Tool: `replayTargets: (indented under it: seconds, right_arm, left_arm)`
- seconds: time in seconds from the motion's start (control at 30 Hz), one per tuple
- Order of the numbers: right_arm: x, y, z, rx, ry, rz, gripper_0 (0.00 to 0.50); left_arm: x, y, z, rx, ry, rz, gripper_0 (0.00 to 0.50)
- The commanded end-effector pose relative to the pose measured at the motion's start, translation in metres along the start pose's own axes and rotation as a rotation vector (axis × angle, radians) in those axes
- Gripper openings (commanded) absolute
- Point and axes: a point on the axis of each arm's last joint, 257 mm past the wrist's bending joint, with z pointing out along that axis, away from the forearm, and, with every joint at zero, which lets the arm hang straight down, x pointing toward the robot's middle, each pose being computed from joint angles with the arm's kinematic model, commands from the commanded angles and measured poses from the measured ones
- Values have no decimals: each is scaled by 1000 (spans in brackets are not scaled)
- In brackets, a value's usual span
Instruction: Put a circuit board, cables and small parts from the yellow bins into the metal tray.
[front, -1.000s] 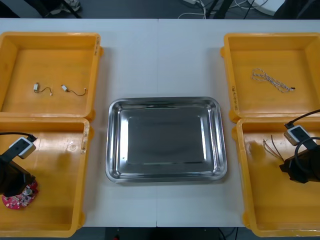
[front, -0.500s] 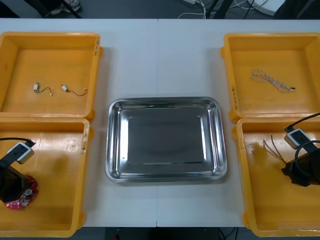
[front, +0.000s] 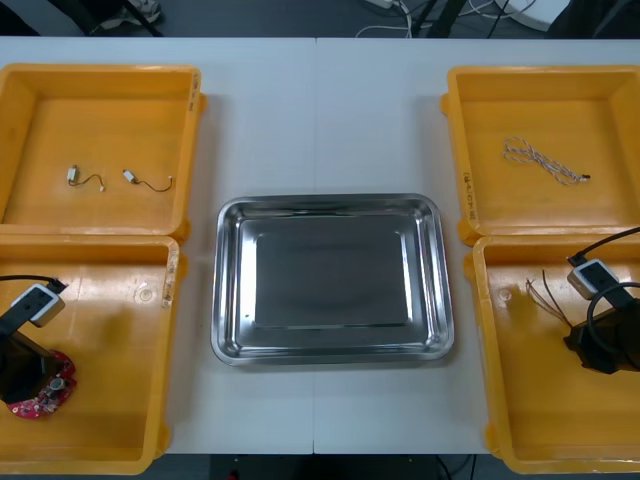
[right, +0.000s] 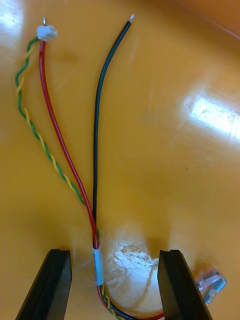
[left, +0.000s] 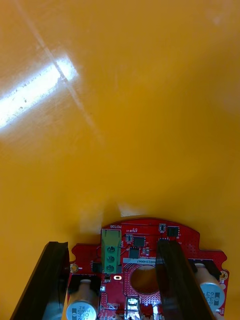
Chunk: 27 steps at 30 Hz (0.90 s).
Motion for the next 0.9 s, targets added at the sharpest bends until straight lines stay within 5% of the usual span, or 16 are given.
replayTargets:
  seconds: [0.03,0.07,0.17,0.2,0.23,0.6,0.67,0.7,0.73,0.77,0.9]
  right_arm:
    - [6,12,6,-17,1,8,500]
    - [6,14,6,-21,0,10,500]
    - [5,17,7,-28,-3,16,500]
    - [5,17,7,-28,-3,16,500]
    - [5,19,8,-29,-5,19,500]
    - [11,18,10,-20,3,26,491]
    - [11,19,10,-22,2,26,299]
    - [11,19,10,-22,2,26,299]
    - [10,19,10,-23,0,26,60]
    - [11,20,10,-25,1,29,0]
    - [8,19,10,-23,-9,32,0]
  left_arm:
    - [17,7,-3,-17,37,114,333]
    - [16,7,-2,-18,35,114,231]
    - [17,4,1,-14,29,116,58]
    - [17,4,1,-14,29,116,58]
    - [16,4,3,-18,23,120,0]
    - [14,2,6,-14,15,120,0]
    - [12,2,5,-16,12,119,0]
    - [12,2,5,-16,12,119,0]
    - [12,5,4,-18,17,119,0]
    - [11,6,2,-18,23,118,0]
    - [9,12,-8,-20,44,116,0]
